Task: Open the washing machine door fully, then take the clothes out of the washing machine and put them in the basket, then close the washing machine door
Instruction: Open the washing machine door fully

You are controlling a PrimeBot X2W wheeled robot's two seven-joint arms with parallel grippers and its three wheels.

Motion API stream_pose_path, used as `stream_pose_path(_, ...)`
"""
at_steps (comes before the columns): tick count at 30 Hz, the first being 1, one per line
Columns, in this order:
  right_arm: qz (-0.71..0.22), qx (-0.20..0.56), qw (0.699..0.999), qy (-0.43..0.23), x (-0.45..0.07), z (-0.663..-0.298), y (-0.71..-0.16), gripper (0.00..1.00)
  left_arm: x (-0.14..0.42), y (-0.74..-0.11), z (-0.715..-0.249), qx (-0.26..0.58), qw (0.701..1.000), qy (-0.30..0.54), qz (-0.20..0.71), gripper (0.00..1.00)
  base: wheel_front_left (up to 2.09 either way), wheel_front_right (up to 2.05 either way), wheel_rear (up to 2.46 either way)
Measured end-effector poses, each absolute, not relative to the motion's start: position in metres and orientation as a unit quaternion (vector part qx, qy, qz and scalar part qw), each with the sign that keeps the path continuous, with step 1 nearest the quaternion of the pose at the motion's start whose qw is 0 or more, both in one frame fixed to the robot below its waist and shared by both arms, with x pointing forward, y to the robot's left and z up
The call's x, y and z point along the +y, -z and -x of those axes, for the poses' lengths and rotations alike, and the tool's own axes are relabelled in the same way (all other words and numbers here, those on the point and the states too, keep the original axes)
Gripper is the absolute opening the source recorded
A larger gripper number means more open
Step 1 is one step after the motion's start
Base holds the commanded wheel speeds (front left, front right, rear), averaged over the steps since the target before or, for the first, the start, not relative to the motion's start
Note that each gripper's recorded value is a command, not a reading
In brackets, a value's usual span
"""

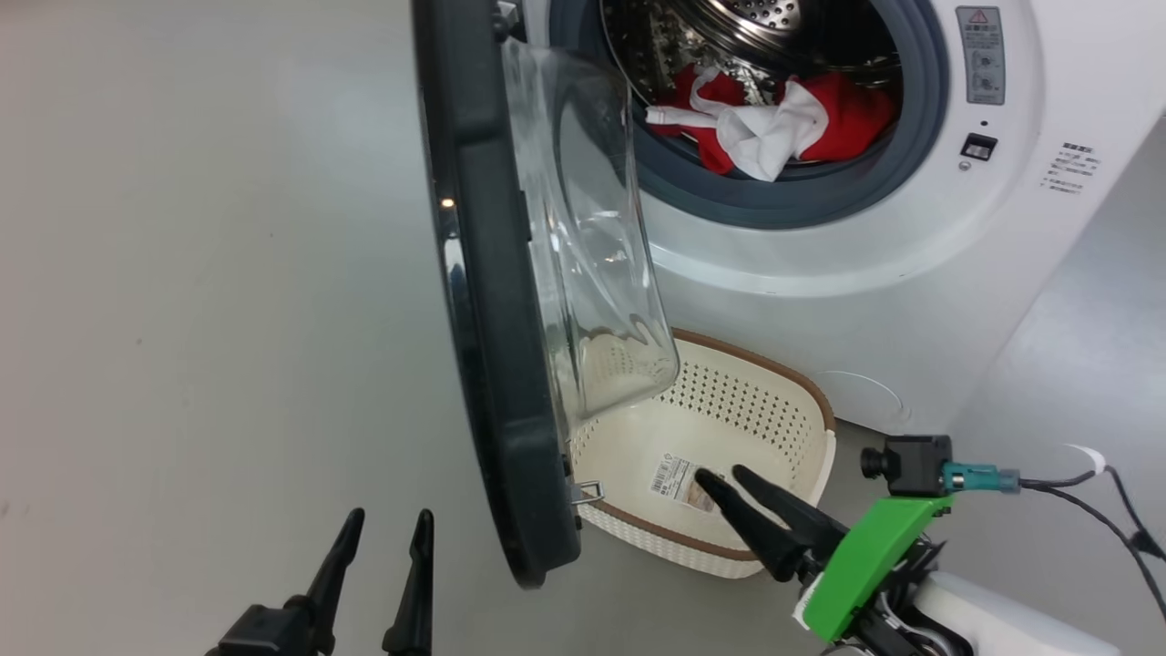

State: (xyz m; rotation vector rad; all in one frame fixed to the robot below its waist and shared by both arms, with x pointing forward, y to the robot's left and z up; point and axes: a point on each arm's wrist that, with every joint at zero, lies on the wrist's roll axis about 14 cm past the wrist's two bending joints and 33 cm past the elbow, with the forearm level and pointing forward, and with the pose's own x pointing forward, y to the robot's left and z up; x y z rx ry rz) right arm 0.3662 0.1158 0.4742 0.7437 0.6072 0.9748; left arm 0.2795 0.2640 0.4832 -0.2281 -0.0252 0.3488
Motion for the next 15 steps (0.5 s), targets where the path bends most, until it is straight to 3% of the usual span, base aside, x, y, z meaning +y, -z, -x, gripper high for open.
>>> stream_pose_path(7, -0.300, 0.270, 0.822, -0.401, 0.076, -0.385, -0.445, 1.00, 0.260, -0.482, -0.287, -0.009, 0.981, -0.160, 0.107, 1.00, 0.00, 0.00, 0.00)
stream_pose_path(15, -0.258, 0.202, 0.882, -0.339, 0.031, -0.419, -0.442, 1.00, 0.260, -0.482, -0.291, -0.009, 0.982, -0.154, 0.104, 1.00, 0.00, 0.00, 0.00)
